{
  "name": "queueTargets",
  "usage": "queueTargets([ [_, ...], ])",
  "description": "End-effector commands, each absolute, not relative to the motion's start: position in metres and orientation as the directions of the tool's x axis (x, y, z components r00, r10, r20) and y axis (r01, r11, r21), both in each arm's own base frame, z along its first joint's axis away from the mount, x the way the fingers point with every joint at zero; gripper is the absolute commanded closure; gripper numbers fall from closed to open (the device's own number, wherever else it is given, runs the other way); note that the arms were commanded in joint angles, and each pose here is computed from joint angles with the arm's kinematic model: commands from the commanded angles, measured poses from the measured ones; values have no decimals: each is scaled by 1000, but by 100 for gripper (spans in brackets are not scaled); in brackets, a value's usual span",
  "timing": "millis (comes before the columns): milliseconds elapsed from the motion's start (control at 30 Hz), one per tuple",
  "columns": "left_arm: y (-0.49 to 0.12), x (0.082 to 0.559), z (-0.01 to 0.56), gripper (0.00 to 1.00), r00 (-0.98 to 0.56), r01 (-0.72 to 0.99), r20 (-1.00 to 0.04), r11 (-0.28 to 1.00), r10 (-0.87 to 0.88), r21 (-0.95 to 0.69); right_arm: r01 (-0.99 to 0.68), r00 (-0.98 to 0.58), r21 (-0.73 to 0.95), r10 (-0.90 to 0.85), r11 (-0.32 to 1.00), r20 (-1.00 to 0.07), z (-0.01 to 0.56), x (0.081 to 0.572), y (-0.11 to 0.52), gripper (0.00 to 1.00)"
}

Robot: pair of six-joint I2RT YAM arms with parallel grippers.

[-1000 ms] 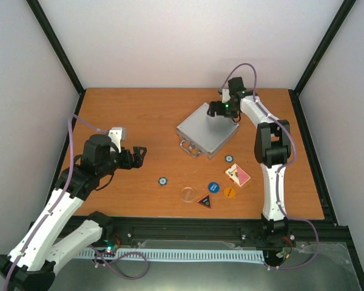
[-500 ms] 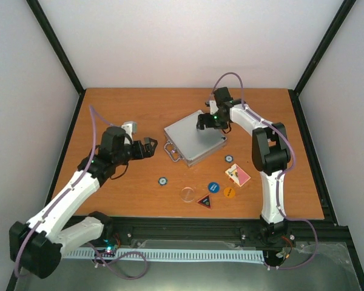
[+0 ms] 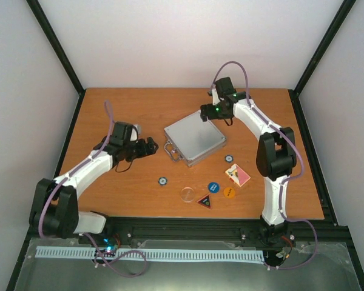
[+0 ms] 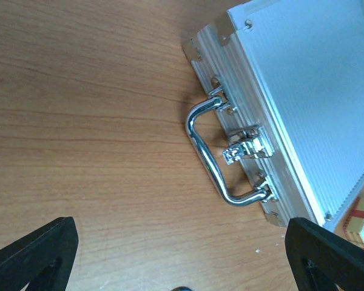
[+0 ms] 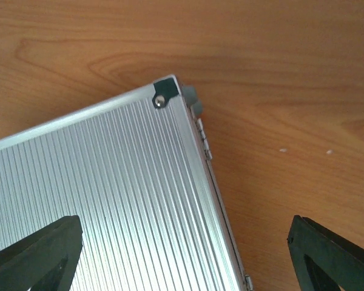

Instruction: Pack up texas hold em set

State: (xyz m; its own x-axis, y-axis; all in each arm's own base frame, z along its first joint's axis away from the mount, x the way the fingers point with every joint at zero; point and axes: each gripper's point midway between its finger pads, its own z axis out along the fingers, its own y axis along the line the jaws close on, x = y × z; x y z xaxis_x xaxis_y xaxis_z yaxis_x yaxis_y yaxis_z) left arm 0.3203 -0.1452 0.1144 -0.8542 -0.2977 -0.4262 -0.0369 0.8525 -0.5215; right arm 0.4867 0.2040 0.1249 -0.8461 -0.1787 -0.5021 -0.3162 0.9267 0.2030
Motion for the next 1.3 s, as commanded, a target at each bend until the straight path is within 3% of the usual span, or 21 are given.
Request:
queueTargets([
  [0,-146,327,107,4,-884,-9,-413,890,-220,-455,-343,-795,68,-251,937,-552,160,484,209,6],
  [300,-163,336,73,21,-937,8,-320,908,-140,-420,-377,-741,-176,-411,909,-532,150,444,231,5],
  [733,-190,367,52,18,-921,-23,-329,872,-208,-488,-412,-706,-242,-476,878,-524,134,400,241,5],
  [1000,-194,384,33,18,-923,-52,-327,905,-205,-422,-421,-687,-289,-511,860,-517,136,392,245,5],
  [1267,-185,368,-15,17,-943,-102,-259,921,-210,-375,-475,-648,-311,-567,823,-509,129,369,261,5],
])
